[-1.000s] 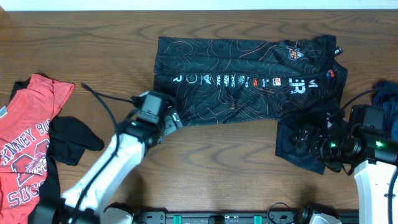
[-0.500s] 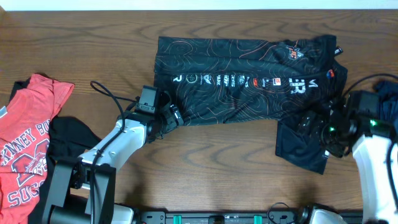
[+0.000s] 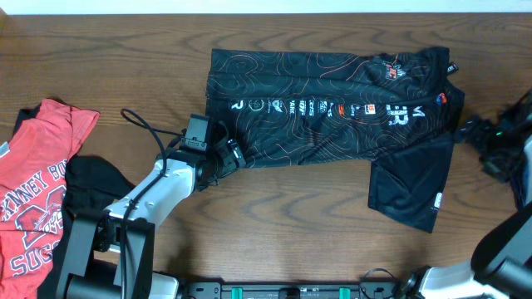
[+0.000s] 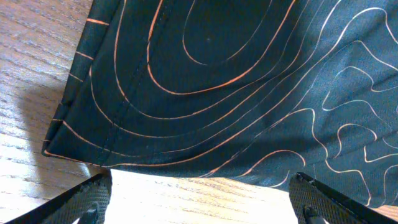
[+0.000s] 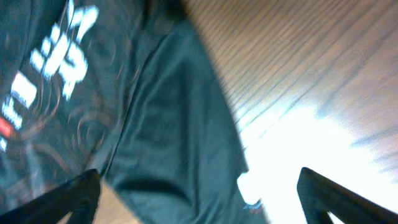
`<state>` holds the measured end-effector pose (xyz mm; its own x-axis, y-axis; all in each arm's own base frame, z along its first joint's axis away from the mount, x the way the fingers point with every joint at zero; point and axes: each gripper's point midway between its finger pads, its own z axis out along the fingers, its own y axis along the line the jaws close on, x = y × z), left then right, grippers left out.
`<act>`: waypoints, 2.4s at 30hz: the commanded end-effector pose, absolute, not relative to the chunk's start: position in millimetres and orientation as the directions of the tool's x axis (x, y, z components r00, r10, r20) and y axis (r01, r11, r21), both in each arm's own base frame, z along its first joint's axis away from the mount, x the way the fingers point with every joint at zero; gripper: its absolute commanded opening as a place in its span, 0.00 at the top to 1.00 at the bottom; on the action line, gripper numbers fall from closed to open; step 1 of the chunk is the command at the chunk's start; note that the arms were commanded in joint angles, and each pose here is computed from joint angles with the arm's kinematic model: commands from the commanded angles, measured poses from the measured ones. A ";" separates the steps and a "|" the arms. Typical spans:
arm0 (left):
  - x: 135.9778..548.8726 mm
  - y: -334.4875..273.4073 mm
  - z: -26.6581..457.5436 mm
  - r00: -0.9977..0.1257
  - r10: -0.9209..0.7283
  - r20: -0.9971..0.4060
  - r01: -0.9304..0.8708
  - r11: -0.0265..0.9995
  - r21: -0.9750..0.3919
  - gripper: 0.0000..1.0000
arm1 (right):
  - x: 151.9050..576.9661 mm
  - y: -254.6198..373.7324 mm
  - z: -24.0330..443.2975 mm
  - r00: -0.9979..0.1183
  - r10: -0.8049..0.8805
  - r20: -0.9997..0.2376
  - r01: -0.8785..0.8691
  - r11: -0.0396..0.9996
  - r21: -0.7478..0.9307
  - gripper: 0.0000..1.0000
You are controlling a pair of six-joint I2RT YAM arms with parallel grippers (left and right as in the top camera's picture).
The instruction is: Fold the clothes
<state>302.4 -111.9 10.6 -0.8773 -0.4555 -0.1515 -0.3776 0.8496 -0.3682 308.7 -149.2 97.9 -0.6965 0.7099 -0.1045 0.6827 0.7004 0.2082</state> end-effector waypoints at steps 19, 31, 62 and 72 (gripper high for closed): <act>283.3 -113.9 -9.2 -0.896 -0.439 -0.065 -0.393 0.853 -0.343 0.07 | 385.4 -186.2 24.3 -0.756 0.634 -0.162 0.570 0.759 0.314 0.28; 283.3 -113.9 -9.2 -0.896 -0.439 -0.065 -0.393 0.853 -0.343 0.06 | 401.9 -157.4 18.1 -0.795 0.577 -0.185 0.520 0.806 0.283 0.34; 283.7 -113.9 -9.0 -0.896 -0.439 -0.066 -0.393 0.853 -0.344 0.09 | 367.3 -156.6 -25.1 -0.730 0.673 -0.117 0.635 0.731 0.249 0.99; 289.8 -108.3 -9.2 -0.858 -0.508 -0.082 -0.457 0.825 -0.332 0.35 | 371.0 -147.1 -25.1 -0.747 0.655 -0.116 0.616 0.747 0.249 0.99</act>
